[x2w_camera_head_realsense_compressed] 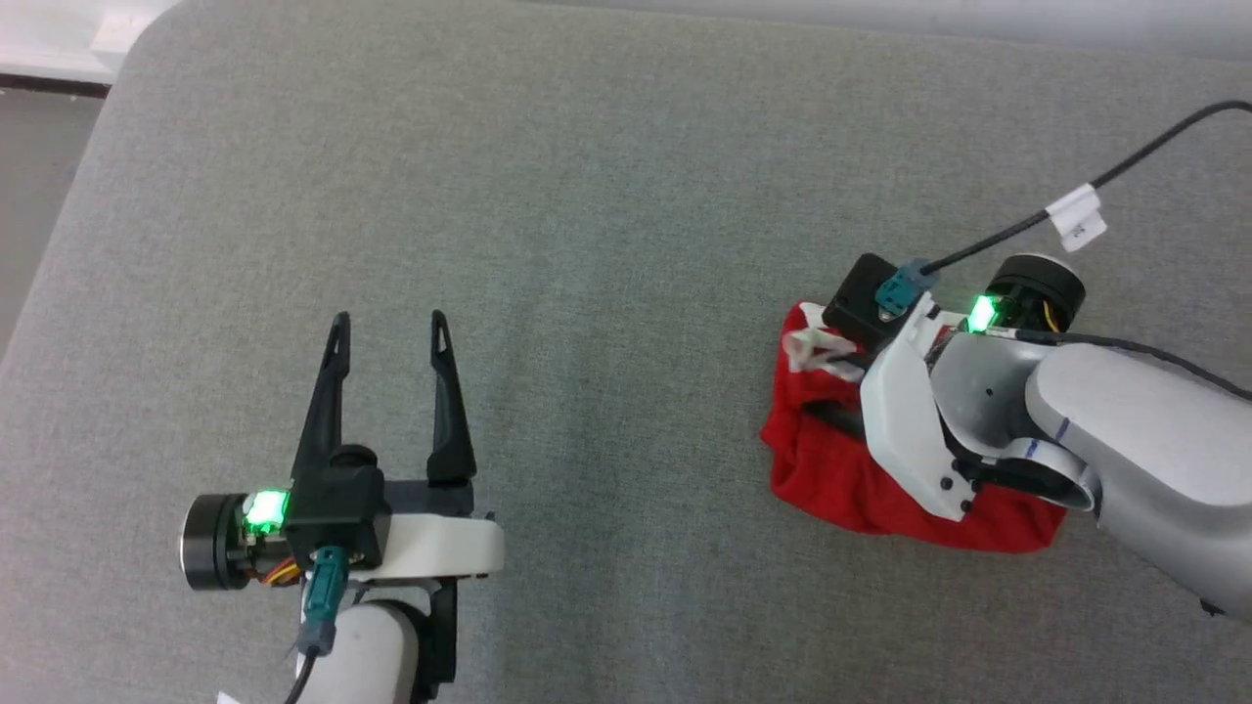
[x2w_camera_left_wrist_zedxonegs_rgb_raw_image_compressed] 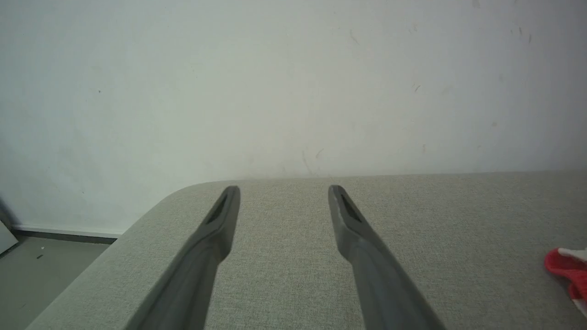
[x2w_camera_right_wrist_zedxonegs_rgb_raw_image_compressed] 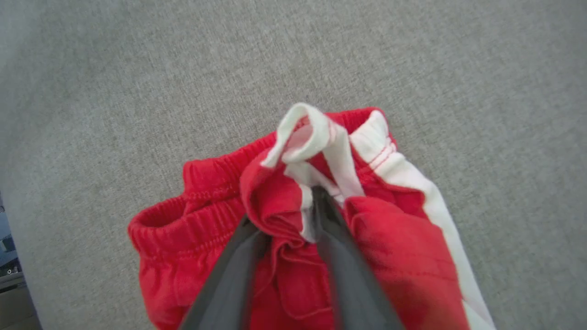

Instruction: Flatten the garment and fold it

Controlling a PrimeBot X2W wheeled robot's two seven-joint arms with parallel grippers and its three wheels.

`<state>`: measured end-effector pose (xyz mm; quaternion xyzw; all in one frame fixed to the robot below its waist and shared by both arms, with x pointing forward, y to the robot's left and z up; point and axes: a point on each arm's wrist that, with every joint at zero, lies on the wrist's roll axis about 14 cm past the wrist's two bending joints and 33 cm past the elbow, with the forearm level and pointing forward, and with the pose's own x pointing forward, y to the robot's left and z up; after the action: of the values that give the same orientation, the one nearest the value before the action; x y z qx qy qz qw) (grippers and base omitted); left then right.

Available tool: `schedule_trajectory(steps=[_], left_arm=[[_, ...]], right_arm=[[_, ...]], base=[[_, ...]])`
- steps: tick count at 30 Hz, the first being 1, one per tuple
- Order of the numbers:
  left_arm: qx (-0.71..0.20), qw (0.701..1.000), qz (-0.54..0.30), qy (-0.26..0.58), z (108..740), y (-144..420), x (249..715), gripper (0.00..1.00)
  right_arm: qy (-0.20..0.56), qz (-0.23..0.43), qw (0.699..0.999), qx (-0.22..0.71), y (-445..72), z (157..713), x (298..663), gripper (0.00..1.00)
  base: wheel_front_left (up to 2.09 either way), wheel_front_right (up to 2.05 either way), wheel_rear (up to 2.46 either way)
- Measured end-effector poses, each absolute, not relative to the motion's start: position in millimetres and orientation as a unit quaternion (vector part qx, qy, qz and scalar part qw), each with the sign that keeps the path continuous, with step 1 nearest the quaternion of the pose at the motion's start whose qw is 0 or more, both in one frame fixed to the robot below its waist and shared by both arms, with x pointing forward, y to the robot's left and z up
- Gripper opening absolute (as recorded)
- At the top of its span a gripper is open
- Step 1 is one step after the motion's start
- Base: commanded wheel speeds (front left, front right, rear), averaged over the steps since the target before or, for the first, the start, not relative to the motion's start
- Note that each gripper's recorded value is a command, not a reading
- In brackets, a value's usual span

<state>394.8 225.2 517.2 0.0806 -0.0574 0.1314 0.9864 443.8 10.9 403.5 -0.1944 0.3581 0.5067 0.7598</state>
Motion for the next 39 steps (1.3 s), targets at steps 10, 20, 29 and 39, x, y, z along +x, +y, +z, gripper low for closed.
schedule_trajectory(steps=[10,20,29,39], left_arm=[[0.076,0.989,0.112,-0.061,518.8,216.0,388.7,1.00],[0.064,0.991,0.075,-0.094,538.2,196.0,396.0,1.00],[0.050,0.991,0.067,-0.107,547.7,195.1,387.1,1.00],[0.048,0.990,0.072,-0.108,549.6,203.5,377.5,1.00]], right_arm=[[0.125,0.470,0.866,-0.118,-15.3,524.3,478.0,1.00],[-0.072,0.282,0.955,-0.063,-124.6,585.3,494.3,1.00],[-0.119,0.122,0.985,-0.006,-179.2,570.8,453.2,1.00],[-0.139,0.087,0.986,0.017,-178.0,573.2,423.3,1.00]], base=[[0.00,0.00,0.00],[0.00,0.00,0.00],[0.00,0.00,0.00],[0.00,0.00,0.00]])
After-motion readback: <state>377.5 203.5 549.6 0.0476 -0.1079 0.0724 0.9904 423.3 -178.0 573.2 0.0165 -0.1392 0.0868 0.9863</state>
